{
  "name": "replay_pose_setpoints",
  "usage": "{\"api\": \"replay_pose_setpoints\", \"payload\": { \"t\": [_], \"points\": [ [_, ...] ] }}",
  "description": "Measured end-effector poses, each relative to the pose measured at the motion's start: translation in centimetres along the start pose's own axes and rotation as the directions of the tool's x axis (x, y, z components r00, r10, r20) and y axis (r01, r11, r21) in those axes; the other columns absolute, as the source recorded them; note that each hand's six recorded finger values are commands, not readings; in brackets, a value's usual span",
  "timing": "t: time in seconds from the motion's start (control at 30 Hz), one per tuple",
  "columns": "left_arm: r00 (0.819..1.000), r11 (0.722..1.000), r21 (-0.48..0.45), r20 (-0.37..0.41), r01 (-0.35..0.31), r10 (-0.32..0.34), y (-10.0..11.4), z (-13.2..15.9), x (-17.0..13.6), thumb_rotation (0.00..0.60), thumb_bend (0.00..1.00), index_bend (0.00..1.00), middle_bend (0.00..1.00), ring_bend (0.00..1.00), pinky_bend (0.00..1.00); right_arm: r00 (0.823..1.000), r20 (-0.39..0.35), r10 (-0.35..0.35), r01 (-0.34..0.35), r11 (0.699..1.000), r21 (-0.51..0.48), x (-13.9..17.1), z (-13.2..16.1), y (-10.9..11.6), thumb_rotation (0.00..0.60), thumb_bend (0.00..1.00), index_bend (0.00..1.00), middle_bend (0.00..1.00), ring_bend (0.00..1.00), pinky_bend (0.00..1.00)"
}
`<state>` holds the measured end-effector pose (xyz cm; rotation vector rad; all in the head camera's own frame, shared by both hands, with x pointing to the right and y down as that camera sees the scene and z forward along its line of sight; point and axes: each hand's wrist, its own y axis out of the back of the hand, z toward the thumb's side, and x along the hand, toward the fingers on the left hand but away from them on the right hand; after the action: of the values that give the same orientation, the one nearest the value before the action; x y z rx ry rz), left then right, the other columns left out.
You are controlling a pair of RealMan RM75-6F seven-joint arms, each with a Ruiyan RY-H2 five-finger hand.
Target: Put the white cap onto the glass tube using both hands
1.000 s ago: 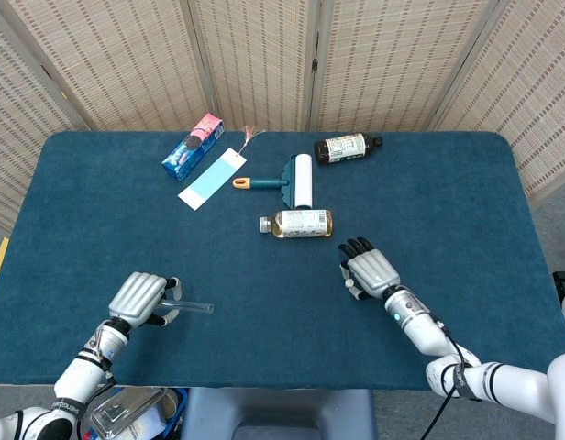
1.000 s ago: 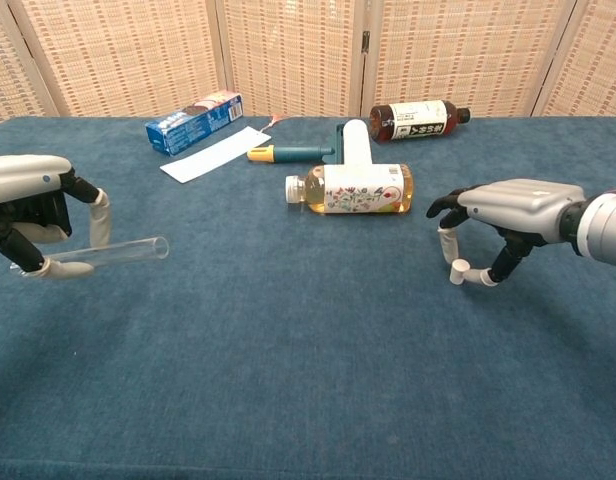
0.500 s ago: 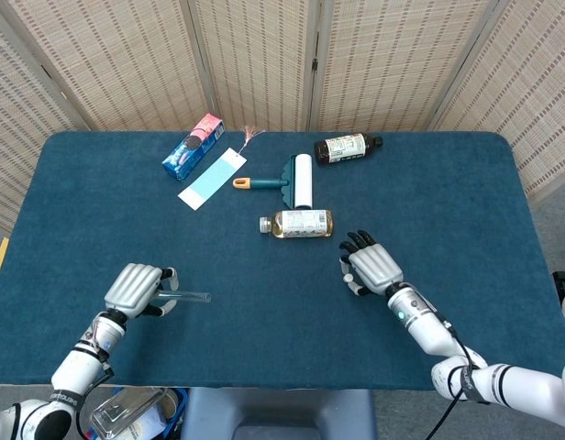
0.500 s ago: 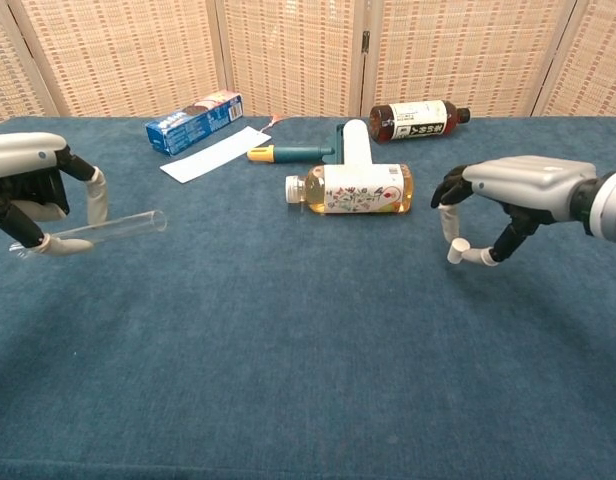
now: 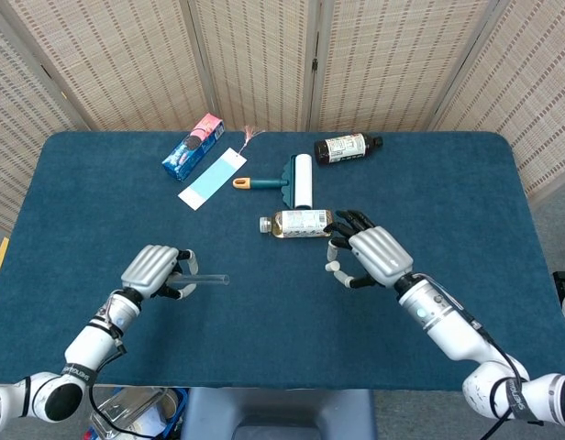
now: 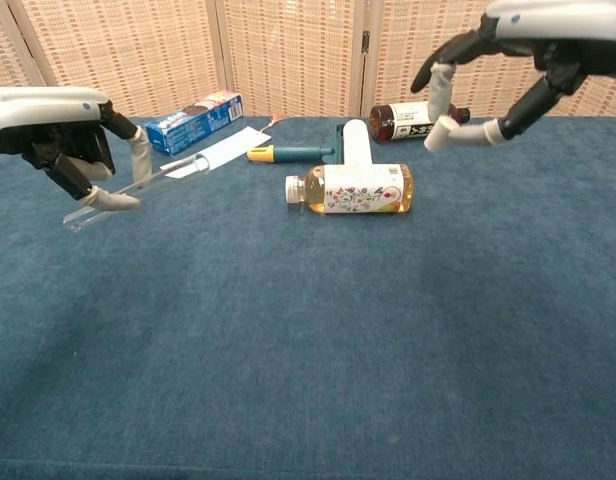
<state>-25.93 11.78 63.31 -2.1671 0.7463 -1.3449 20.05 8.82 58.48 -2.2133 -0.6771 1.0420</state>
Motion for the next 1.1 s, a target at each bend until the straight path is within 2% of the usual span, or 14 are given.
{"api": "replay_pose_setpoints", "payload": {
  "t": [0.17, 0.37, 0.57, 1.1],
  "points": [
    [1.0, 0.999, -0.051, 0.01, 0.014, -0.013, 0.1, 1.2, 0.7, 0.6, 0.37, 0.57, 1.0, 0.99, 1.0, 0.997, -0.075, -0.018, 0.01, 0.995, -0.103, 0.2, 2.7, 1.5, 0.6, 0.43, 0.64, 0.21, 0.0, 0.0],
    [0.999, 0.992, -0.124, 0.045, 0.021, -0.015, 0.4, 3.0, 1.0, 0.6, 0.37, 0.57, 1.0, 0.99, 1.0, 0.989, -0.145, -0.027, 0.004, 0.988, -0.157, -0.1, 4.8, 1.5, 0.6, 0.44, 0.64, 0.21, 0.0, 0.0],
    [0.997, 0.983, -0.183, 0.08, 0.027, -0.012, 0.3, 4.4, 0.9, 0.6, 0.37, 0.57, 1.0, 0.99, 1.0, 0.984, -0.176, -0.033, 0.002, 0.985, -0.172, -0.7, 5.8, 0.9, 0.6, 0.44, 0.64, 0.21, 0.0, 0.0],
    [0.991, 0.975, -0.218, 0.135, 0.033, -0.003, 0.3, 7.3, 0.8, 0.6, 0.38, 0.58, 1.0, 0.99, 1.0, 0.976, -0.214, -0.038, 0.0, 0.985, -0.174, -2.1, 7.7, 0.4, 0.6, 0.45, 0.64, 0.21, 0.0, 0.0]
  ]
}}
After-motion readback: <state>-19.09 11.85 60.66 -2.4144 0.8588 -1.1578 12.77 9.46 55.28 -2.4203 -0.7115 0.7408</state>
